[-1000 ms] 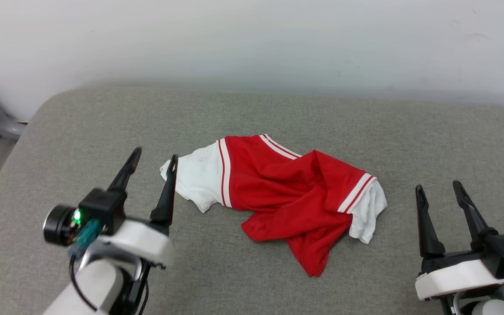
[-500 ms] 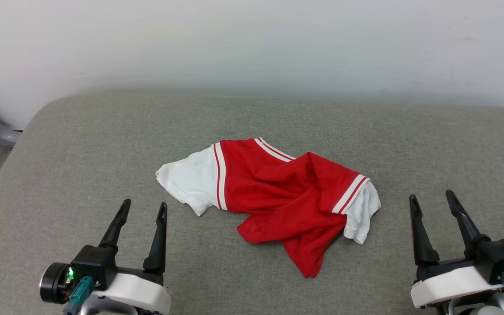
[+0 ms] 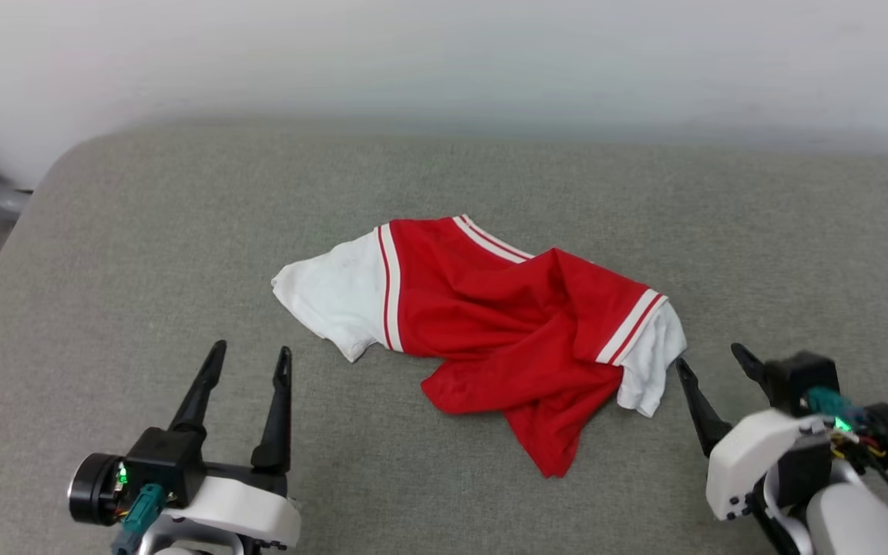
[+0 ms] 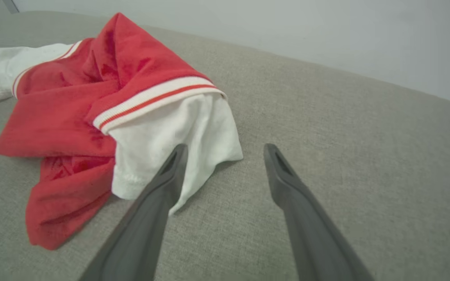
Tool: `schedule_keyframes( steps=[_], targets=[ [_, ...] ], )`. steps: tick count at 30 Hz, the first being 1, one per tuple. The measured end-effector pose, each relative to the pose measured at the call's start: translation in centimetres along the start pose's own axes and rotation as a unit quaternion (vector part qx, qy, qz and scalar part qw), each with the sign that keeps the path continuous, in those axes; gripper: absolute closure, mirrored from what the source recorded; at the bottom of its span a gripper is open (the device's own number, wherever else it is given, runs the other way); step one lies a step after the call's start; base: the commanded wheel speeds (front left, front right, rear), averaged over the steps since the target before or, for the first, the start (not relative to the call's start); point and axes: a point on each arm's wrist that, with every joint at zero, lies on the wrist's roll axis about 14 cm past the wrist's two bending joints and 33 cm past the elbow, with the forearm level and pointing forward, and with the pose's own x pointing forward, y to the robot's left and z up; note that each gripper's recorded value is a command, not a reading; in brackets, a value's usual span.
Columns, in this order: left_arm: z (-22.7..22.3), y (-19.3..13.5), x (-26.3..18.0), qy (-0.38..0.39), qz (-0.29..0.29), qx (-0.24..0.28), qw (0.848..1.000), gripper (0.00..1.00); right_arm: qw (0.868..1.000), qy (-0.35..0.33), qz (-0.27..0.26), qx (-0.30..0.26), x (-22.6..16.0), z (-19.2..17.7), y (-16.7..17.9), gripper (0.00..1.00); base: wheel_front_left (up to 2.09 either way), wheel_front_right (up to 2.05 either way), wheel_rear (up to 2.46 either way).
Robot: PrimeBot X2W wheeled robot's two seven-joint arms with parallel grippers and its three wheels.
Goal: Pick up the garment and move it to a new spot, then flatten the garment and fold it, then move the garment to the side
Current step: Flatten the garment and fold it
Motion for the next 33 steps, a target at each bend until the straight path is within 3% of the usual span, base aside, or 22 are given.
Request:
schedule_keyframes(
  steps=[3,7,15,22,23,24,25,26,29,33],
  targets=[
    [-0.7,0.1,0.0,0.010,0.002,0.000,1.000,0.00,0.996,0.090,0.021,-0.006,1.2,-2.1,0.2,0.00,0.00,0.00,0.00],
    [-1.5,0.6,0.1,0.021,0.010,0.001,1.000,0.00,0.978,0.196,0.064,-0.012,2.1,-4.7,1.6,0.00,0.00,0.00,0.00],
    [-2.6,1.4,0.3,0.036,0.028,0.000,0.999,0.00,0.947,0.299,0.105,-0.057,4.0,-6.9,2.0,0.00,0.00,0.00,0.00],
    [-3.6,2.7,-0.1,0.054,0.052,0.005,0.997,0.00,0.926,0.344,0.132,-0.086,5.1,-9.2,2.9,0.00,0.00,0.00,0.00],
    [-3.7,2.9,-0.2,0.056,0.056,0.005,0.997,0.00,0.924,0.346,0.135,-0.086,5.2,-9.4,3.1,0.54,0.00,0.00,0.00],
    [-3.8,3.0,-0.3,0.058,0.058,0.006,0.997,0.00,0.923,0.348,0.138,-0.087,5.3,-9.6,3.3,0.92,0.00,0.00,0.00],
    [-3.8,3.1,-0.4,0.059,0.059,0.007,0.996,0.00,0.922,0.349,0.141,-0.089,5.3,-9.7,3.4,0.92,0.00,0.00,0.00],
    [-3.8,3.2,-0.5,0.059,0.061,0.008,0.996,0.00,0.923,0.346,0.143,-0.089,5.3,-9.6,3.5,1.00,0.00,0.00,0.00],
    [-3.6,3.5,-0.7,0.056,0.066,0.008,0.996,0.00,0.924,0.339,0.147,-0.093,5.0,-9.4,3.8,1.00,0.00,0.00,0.00],
    [-2.6,2.2,-0.5,0.037,0.048,-0.005,0.998,0.00,0.921,0.345,0.097,-0.155,2.4,-7.5,-2.4,1.00,0.00,0.00,0.00]
  ],
)
